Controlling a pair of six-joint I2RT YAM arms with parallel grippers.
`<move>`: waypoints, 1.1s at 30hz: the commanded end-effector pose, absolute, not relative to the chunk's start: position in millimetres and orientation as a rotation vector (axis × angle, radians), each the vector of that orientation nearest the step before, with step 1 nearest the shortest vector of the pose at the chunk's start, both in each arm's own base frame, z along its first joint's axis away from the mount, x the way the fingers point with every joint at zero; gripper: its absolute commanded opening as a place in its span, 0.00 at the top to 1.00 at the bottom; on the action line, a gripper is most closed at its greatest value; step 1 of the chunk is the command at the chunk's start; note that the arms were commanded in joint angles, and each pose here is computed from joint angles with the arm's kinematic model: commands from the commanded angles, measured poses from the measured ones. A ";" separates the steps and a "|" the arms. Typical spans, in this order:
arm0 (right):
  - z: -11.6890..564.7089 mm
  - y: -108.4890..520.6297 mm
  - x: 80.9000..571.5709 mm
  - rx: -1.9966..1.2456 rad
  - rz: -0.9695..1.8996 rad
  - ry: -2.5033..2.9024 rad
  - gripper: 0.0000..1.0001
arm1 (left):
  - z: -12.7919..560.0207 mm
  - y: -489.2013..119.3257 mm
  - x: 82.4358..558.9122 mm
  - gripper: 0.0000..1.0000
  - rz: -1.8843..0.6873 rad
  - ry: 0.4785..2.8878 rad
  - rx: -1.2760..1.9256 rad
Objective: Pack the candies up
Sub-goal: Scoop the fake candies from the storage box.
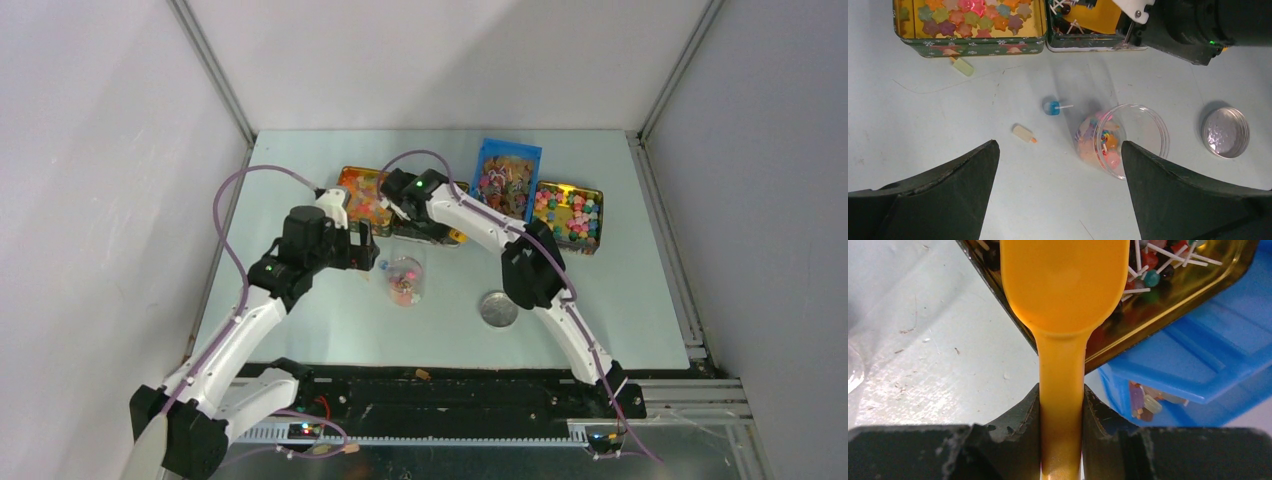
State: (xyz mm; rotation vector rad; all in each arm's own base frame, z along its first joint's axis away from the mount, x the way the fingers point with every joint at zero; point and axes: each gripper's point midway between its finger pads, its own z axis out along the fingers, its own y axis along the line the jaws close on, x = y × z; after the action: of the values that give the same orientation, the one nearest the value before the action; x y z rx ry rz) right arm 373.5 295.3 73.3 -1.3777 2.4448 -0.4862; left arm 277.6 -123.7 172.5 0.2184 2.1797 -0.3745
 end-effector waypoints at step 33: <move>31.5 308.9 362.1 -1.178 0.133 2.733 1.00 | 181.0 -121.0 282.9 0.00 -0.349 2.135 0.217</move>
State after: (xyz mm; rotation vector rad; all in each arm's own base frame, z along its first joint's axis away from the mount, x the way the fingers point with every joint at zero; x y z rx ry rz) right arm 375.2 299.0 45.2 -1.2053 2.6910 0.0178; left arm 278.3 -122.4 172.4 0.2139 2.1792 -0.3653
